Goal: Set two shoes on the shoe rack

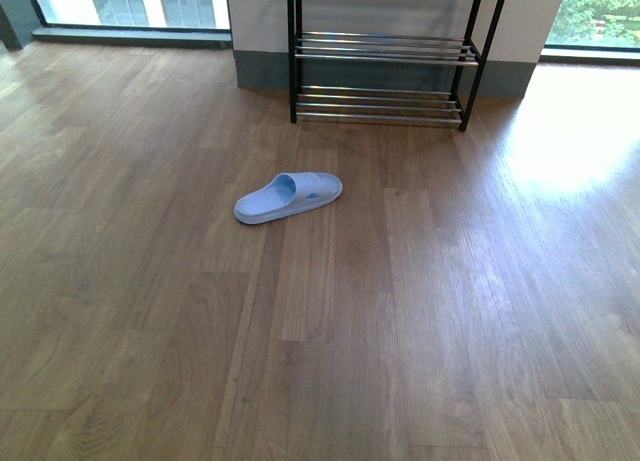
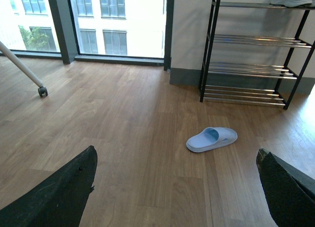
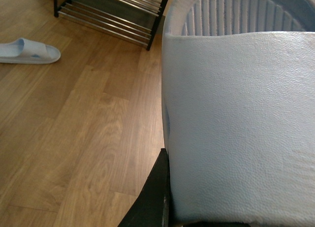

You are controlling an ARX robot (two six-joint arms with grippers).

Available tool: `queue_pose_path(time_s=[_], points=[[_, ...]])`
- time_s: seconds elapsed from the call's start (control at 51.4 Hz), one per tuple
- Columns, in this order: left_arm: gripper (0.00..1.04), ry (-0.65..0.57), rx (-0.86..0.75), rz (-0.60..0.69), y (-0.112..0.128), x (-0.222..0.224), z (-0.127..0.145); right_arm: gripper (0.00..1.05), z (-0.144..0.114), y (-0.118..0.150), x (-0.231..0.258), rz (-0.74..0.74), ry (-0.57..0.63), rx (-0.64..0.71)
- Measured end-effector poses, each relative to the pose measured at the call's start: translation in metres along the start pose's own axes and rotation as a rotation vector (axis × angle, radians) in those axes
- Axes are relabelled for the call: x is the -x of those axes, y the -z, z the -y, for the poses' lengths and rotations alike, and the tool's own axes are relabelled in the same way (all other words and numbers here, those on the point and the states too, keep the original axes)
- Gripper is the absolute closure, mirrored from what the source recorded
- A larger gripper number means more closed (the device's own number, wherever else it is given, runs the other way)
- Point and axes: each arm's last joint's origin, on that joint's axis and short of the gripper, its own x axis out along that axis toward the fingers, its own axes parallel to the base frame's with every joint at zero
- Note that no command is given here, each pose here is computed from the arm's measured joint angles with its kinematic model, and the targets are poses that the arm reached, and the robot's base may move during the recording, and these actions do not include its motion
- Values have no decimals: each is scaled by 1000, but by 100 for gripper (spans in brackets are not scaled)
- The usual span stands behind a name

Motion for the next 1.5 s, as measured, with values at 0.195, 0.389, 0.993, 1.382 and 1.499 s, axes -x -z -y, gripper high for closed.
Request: queue_pose_path(time_s=[0.195, 0.389, 0.993, 1.382, 1.499], points=[[9, 0, 0, 0, 0, 0, 0, 103, 0, 0, 0, 0, 0, -4], [9, 0, 0, 0, 0, 0, 0, 103, 0, 0, 0, 0, 1, -5], [9, 0, 0, 0, 0, 0, 0, 103, 0, 0, 0, 0, 0, -5], [9, -1, 0, 0, 0, 0, 0, 103, 0, 0, 0, 1, -2, -5], [9, 0, 0, 0, 0, 0, 0, 103, -1, 1, 0, -1, -2, -6]])
